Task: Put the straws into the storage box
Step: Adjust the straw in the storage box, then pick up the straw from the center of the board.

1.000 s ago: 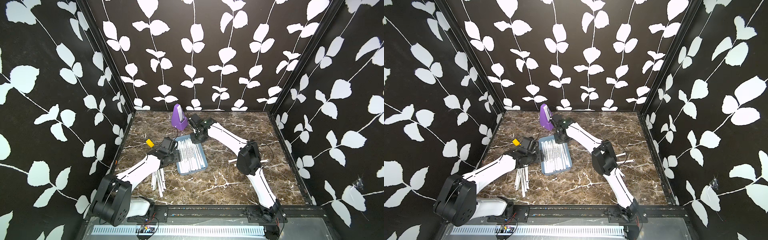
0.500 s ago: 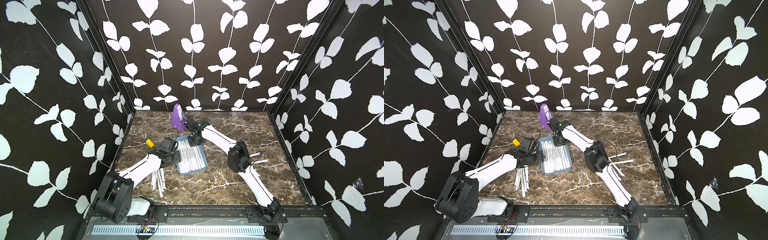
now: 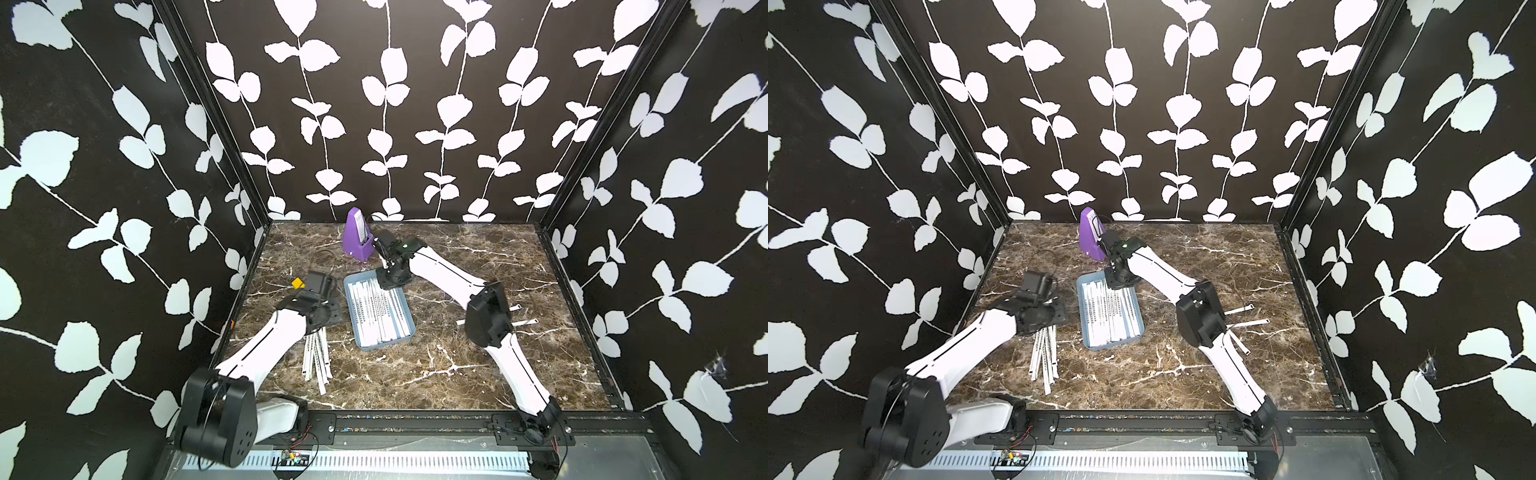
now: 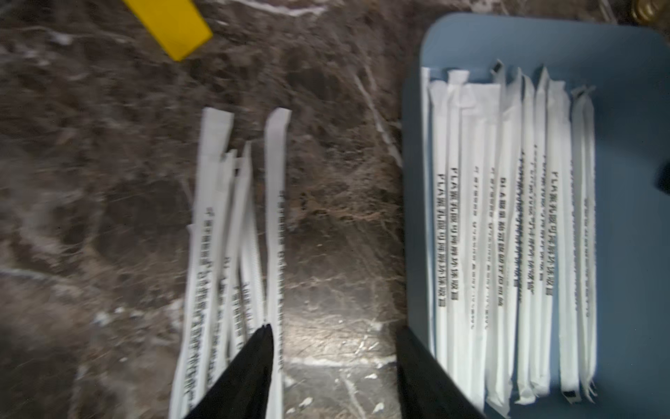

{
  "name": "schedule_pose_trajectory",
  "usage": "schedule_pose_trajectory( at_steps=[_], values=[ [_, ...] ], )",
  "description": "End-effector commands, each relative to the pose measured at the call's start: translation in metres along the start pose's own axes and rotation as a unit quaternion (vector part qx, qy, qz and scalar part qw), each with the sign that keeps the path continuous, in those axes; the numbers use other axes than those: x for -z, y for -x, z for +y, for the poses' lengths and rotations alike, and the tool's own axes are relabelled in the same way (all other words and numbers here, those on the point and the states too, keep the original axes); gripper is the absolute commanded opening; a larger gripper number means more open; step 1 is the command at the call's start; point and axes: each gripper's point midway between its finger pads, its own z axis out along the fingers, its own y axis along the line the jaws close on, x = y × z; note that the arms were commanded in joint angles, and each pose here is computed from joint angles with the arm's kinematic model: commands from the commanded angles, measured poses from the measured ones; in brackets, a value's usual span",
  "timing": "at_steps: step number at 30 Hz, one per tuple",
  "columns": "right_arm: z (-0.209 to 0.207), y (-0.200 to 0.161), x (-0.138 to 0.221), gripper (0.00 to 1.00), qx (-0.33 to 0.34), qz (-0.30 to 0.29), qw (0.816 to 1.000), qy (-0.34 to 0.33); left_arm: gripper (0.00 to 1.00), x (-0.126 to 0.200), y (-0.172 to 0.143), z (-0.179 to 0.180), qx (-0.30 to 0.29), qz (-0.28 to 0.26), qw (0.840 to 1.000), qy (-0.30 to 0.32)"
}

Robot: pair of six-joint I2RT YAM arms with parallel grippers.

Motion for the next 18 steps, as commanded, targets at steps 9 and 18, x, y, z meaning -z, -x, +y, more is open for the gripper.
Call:
schedule_pose_trajectory(
  at_steps=[9, 18],
  values=[
    [0.003, -0.069, 0.020, 0.23, -0.017, 0.015, 0.999, 0.041, 0.30, -0.018, -0.037, 0.009, -0.019, 0.089, 0.996, 0.011],
    [-0.010, -0.079, 0.021, 0.22, -0.013, 0.024, 0.999, 0.032, 0.26, -0.040, -0.028, 0.016, -0.056, 0.121, 0.989, 0.062]
  ],
)
